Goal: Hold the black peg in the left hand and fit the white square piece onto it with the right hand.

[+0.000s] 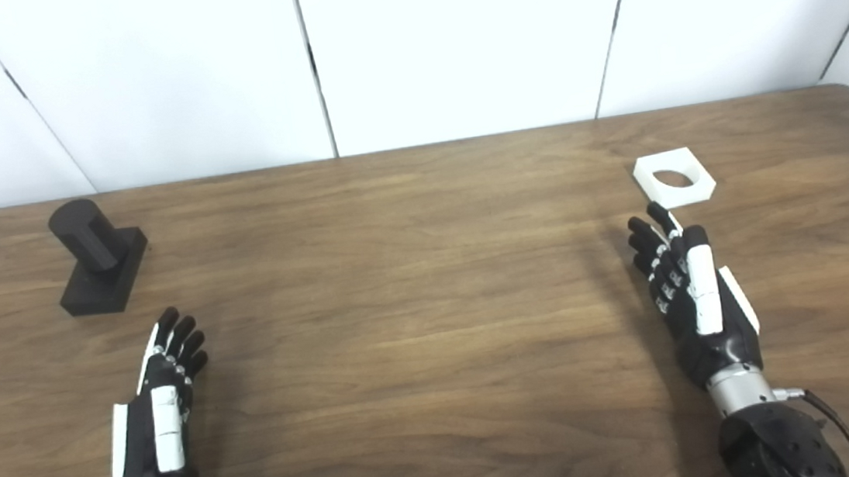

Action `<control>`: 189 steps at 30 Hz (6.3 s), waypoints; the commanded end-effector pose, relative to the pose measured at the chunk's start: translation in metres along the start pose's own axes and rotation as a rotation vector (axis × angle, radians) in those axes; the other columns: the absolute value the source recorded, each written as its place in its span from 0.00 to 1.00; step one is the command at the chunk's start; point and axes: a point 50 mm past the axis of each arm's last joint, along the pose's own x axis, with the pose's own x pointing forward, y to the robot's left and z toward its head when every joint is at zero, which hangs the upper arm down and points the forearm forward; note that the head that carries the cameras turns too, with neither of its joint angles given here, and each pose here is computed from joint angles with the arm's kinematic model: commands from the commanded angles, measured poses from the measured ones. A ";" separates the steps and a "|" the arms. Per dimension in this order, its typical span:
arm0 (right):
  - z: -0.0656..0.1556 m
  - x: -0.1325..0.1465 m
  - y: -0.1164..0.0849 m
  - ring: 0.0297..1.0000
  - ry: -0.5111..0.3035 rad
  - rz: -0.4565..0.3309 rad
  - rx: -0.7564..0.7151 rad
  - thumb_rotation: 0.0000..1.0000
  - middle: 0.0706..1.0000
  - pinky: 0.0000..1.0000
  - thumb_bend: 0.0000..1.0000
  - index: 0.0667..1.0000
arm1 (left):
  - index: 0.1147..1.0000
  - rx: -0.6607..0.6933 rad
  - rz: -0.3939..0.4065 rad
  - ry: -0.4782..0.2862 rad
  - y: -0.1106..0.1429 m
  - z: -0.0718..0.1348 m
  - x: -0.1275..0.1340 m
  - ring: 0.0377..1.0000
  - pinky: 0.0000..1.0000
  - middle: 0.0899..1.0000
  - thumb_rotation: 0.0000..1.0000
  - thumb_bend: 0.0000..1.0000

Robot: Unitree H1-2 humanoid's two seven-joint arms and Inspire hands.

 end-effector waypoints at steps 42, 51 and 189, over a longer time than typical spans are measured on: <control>-0.004 -0.012 -0.034 1.00 0.027 0.021 -0.007 1.00 0.98 1.00 0.60 0.97 | 0.92 -0.032 -0.020 0.023 -0.062 -0.022 -0.019 0.93 0.89 0.92 0.93 0.64; -0.005 -0.014 -0.036 0.97 0.031 0.019 -0.007 1.00 0.95 1.00 0.68 0.95 | 0.94 0.024 -0.032 0.020 -0.062 -0.021 -0.022 0.94 0.92 0.94 0.85 0.61; 0.003 -0.035 -0.019 0.95 0.039 0.043 -0.035 0.99 0.93 1.00 0.56 0.96 | 0.46 1.293 0.496 0.182 0.066 0.027 0.210 0.81 0.88 0.71 0.34 0.65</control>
